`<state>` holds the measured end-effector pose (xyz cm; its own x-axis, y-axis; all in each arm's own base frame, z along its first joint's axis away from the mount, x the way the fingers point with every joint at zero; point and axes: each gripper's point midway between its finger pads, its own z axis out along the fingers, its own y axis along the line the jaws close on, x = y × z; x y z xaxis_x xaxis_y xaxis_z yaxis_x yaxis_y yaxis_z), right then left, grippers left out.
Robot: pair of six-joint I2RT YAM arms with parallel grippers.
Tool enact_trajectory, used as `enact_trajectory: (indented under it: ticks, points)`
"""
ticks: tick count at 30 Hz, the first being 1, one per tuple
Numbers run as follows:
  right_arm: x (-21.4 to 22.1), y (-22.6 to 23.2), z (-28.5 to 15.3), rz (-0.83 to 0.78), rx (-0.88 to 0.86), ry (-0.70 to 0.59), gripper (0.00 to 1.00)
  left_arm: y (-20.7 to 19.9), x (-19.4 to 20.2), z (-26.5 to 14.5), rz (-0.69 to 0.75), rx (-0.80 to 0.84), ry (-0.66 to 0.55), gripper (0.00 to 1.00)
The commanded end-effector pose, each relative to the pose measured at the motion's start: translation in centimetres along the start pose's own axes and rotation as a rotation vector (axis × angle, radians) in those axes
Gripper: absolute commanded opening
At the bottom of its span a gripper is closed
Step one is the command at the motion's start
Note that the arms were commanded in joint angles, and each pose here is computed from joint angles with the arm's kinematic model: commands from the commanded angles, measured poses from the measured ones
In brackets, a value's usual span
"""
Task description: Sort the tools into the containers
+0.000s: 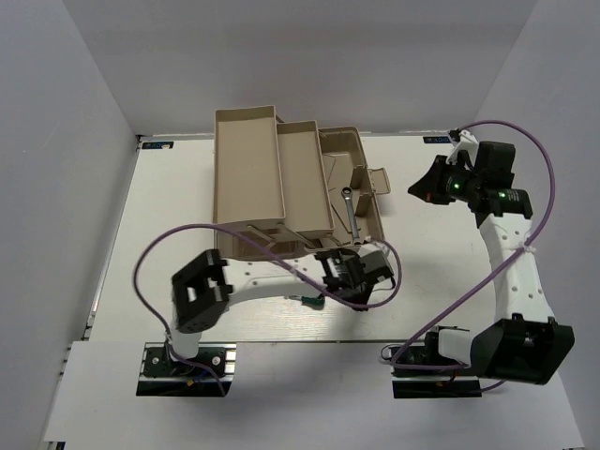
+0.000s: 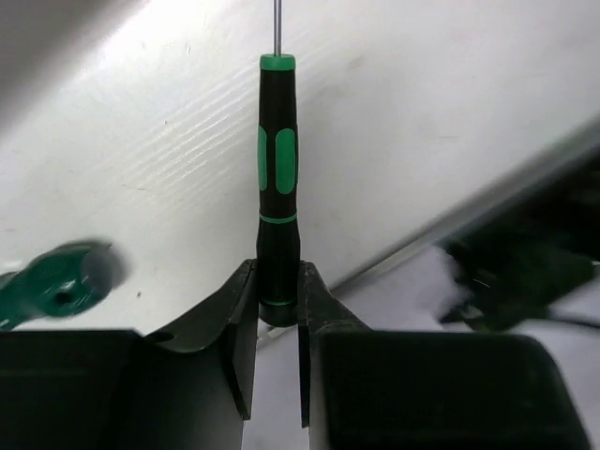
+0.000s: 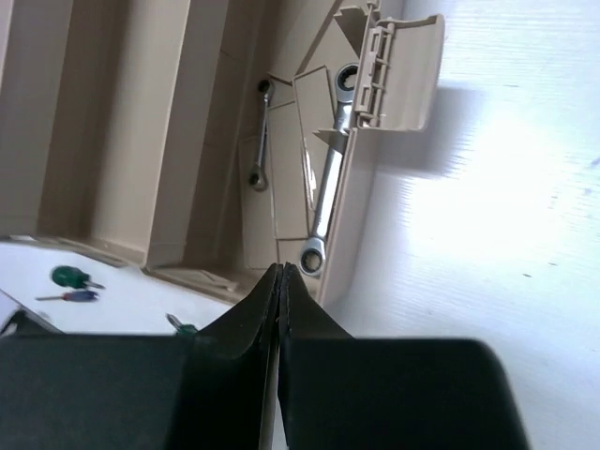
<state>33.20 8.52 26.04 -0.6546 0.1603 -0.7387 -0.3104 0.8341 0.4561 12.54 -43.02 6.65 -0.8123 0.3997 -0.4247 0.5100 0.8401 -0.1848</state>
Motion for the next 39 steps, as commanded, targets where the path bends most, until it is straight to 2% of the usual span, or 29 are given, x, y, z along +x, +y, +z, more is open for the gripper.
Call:
enact_trajectory:
  ticks: [1, 2, 3, 4, 6, 10, 16, 18, 20, 21, 24, 25, 31, 35, 37, 38, 39]
  points:
    - [0.9, 0.1, -2.2, -0.092, 0.024, 0.001, 0.00, -1.4, -6.9, -9.0, -0.011, 0.146, -0.266, 0.00]
    - [1.2, -0.5, -2.4, -0.090, 0.050, 0.008, 0.00, -1.3, -7.8, -10.2, -0.020, 0.142, -0.302, 0.00]
    - [1.6, -0.6, -2.8, -0.086, 0.065, 0.018, 0.23, 0.5, -9.3, -11.8, -0.039, 0.093, -0.359, 0.00]
    - [2.0, -1.3, -3.0, -0.082, 0.103, 0.033, 0.35, 1.1, -10.3, -12.8, -0.039, 0.079, -0.391, 0.00]
    - [2.7, -2.1, -3.6, -0.092, 0.128, 0.050, 0.50, 3.7, -12.3, -13.9, -0.070, 0.010, -0.449, 0.00]
    - [5.3, -1.1, -3.9, -0.144, 0.029, 0.106, 0.54, 7.6, -16.4, -16.0, -0.132, -0.058, -0.542, 0.01]
    - [8.8, 2.4, -3.8, -0.274, -0.254, 0.170, 0.56, 13.9, -20.8, -15.2, -0.197, -0.220, -0.550, 0.12]
    - [9.6, 3.0, -3.7, -0.310, -0.309, 0.185, 0.56, 14.9, -21.9, -15.3, -0.205, -0.243, -0.549, 0.20]
    - [10.1, 3.1, -3.6, -0.346, -0.334, 0.200, 0.58, 16.7, -21.9, -14.2, -0.220, -0.289, -0.508, 0.23]
    - [10.4, 3.3, -3.6, -0.341, -0.348, 0.215, 0.58, 17.0, -22.2, -14.5, -0.220, -0.293, -0.515, 0.32]
    - [11.2, 3.8, -3.4, -0.370, -0.385, 0.250, 0.62, 18.5, -22.2, -14.1, -0.240, -0.311, -0.495, 0.45]
    - [11.7, 4.4, -3.3, -0.403, -0.412, 0.265, 0.64, 18.3, -22.2, -14.0, -0.229, -0.301, -0.488, 0.54]
    - [13.4, 6.3, -3.1, -0.529, -0.491, 0.302, 0.65, 19.5, -23.3, -14.6, -0.239, -0.293, -0.499, 0.61]
    - [14.7, 7.5, -3.1, -0.602, -0.550, 0.324, 0.65, 18.4, -24.4, -16.5, -0.210, -0.236, -0.534, 0.61]
    - [15.3, 7.9, -3.3, -0.638, -0.576, 0.324, 0.63, 17.0, -25.0, -18.5, -0.184, -0.196, -0.581, 0.55]
    - [16.6, 8.4, -3.2, -0.653, -0.609, 0.353, 0.63, 16.8, -25.2, -19.5, -0.161, -0.183, -0.602, 0.36]
    - [16.9, 8.5, -3.3, -0.676, -0.614, 0.348, 0.58, 16.4, -24.8, -21.7, -0.159, -0.161, -0.637, 0.23]
